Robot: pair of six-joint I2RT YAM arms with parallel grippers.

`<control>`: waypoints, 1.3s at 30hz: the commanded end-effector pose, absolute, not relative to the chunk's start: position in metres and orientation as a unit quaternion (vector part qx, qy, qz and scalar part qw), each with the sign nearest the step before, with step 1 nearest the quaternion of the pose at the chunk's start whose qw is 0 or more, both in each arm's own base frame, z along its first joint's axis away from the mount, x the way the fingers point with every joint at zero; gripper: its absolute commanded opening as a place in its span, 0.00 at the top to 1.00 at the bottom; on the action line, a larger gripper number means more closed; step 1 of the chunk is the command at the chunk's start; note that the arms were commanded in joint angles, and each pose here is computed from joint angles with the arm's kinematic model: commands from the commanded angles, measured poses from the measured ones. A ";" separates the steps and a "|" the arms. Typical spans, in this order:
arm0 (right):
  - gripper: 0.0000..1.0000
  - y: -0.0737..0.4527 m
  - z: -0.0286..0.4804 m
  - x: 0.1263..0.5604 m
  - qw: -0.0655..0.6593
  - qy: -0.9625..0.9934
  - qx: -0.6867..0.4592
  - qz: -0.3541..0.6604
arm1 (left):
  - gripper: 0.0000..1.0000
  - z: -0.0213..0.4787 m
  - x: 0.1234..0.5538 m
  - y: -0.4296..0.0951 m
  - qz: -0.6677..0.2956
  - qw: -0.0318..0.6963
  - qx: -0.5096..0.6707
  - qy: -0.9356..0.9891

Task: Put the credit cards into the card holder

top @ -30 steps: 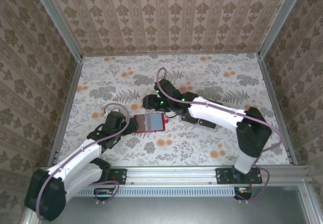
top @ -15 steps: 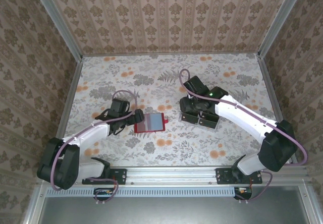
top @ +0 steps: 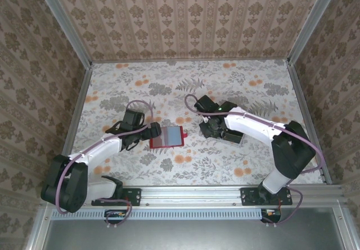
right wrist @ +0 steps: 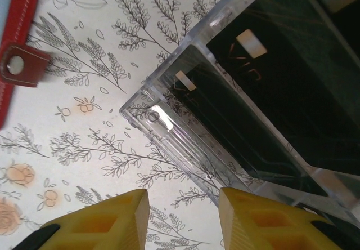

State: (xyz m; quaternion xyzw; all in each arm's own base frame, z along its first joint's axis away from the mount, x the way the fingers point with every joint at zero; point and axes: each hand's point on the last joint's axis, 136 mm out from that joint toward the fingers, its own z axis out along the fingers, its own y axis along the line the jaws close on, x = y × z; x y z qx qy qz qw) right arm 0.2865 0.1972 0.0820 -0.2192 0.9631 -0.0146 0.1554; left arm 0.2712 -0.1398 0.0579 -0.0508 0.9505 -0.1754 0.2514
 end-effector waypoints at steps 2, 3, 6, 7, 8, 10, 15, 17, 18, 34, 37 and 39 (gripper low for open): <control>0.60 0.192 0.082 0.298 0.170 0.955 -0.236 -0.059 | 0.00 0.068 0.274 -0.143 -0.184 0.259 -0.041 0.947; 0.60 0.191 0.082 0.299 0.170 0.954 -0.237 -0.064 | 0.00 0.067 0.274 -0.143 -0.184 0.258 -0.042 0.947; 0.60 0.190 0.076 0.301 0.165 0.953 -0.242 -0.076 | 0.00 0.067 0.274 -0.144 -0.186 0.257 -0.042 0.947; 0.60 0.190 0.075 0.302 0.164 0.953 -0.244 -0.080 | 0.00 0.066 0.274 -0.144 -0.186 0.256 -0.042 0.948; 0.60 0.189 0.074 0.303 0.162 0.952 -0.245 -0.086 | 0.00 0.066 0.274 -0.144 -0.186 0.255 -0.041 0.948; 0.60 0.188 0.072 0.305 0.162 0.950 -0.249 -0.094 | 0.00 0.065 0.274 -0.145 -0.187 0.255 -0.042 0.948; 0.60 0.191 0.068 0.308 0.160 0.949 -0.254 -0.096 | 0.00 0.064 0.275 -0.145 -0.189 0.254 -0.042 0.948; 0.61 0.192 0.064 0.308 0.154 0.949 -0.258 -0.097 | 0.00 0.063 0.275 -0.146 -0.191 0.253 -0.043 0.948; 0.61 0.192 0.062 0.308 0.153 0.949 -0.258 -0.098 | 0.00 0.063 0.275 -0.146 -0.192 0.252 -0.043 0.948; 0.68 0.165 0.067 0.334 0.172 0.956 -0.198 -0.133 | 0.00 0.061 0.275 -0.147 -0.192 0.251 -0.042 0.948; 0.67 0.155 0.069 0.342 0.174 0.959 -0.173 -0.140 | 0.00 0.061 0.275 -0.147 -0.190 0.251 -0.042 0.948; 0.67 0.148 0.069 0.346 0.174 0.962 -0.156 -0.141 | 0.00 0.060 0.275 -0.147 -0.189 0.250 -0.041 0.949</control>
